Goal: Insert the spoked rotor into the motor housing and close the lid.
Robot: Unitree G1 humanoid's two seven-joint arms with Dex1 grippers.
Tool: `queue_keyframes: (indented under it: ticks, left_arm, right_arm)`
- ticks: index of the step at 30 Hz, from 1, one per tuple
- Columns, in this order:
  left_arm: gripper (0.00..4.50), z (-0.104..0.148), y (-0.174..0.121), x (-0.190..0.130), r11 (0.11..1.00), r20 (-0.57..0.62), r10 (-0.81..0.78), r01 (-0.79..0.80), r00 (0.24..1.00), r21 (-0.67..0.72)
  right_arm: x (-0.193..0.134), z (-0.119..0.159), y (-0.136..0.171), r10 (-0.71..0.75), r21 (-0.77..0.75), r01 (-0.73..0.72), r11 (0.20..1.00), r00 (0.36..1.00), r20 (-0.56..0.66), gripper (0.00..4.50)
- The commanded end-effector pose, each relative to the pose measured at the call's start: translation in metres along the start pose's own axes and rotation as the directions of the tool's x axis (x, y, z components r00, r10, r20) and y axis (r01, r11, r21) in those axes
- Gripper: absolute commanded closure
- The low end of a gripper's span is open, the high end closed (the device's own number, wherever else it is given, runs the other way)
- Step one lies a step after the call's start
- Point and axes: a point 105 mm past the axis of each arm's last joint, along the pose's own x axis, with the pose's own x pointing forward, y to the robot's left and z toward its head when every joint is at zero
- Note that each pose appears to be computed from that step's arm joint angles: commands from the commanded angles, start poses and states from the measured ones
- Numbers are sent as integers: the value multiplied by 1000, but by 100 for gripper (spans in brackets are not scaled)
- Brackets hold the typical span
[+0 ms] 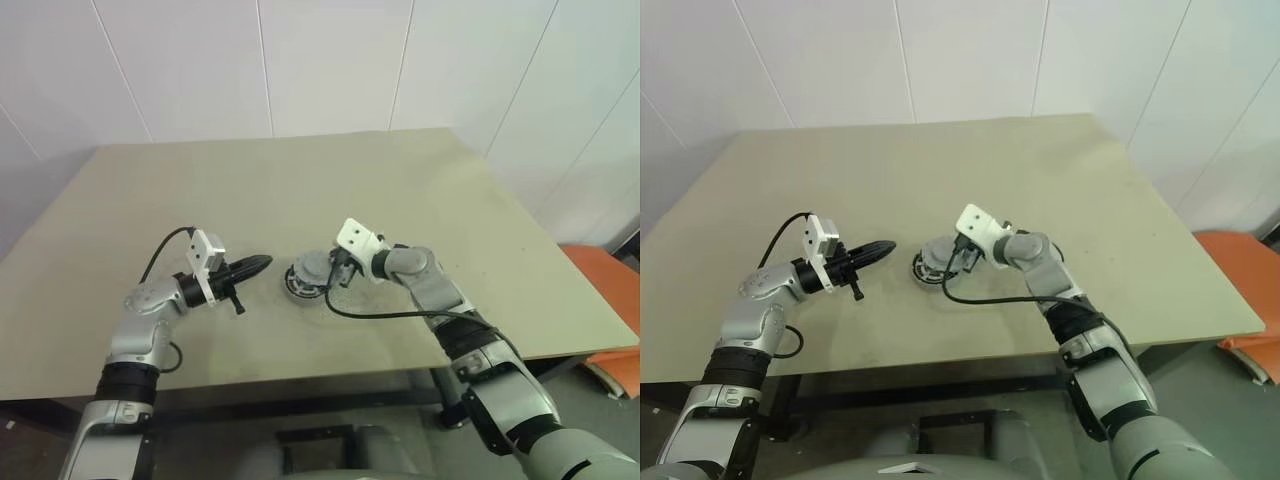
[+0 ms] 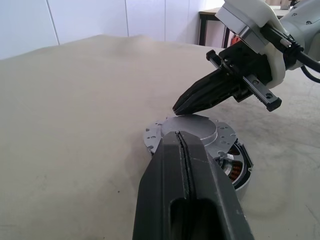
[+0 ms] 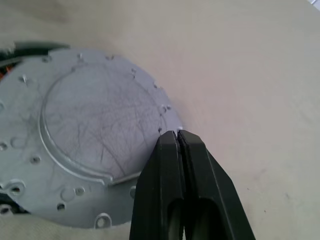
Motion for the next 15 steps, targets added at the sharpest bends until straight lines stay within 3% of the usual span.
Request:
queue_keyframes:
  ticks: [1,4,7,15]
  left_arm:
    - [450,8,1,-2,999,12,-4,4,1000,40]
    - [450,8,1,-2,999,11,-4,3,1000,39]
    - [450,8,2,-2,999,10,-2,2,1000,40]
    - [450,8,1,-2,999,9,-7,6,1000,37]
  right_arm:
    - [-5,22,7,63,15,-65,998,994,84,444]
    - [-7,18,18,127,2,-127,992,989,71,444]
    - [-7,18,16,101,-16,-100,995,993,64,444]
    - [-3,16,-19,-102,-84,106,991,994,47,444]
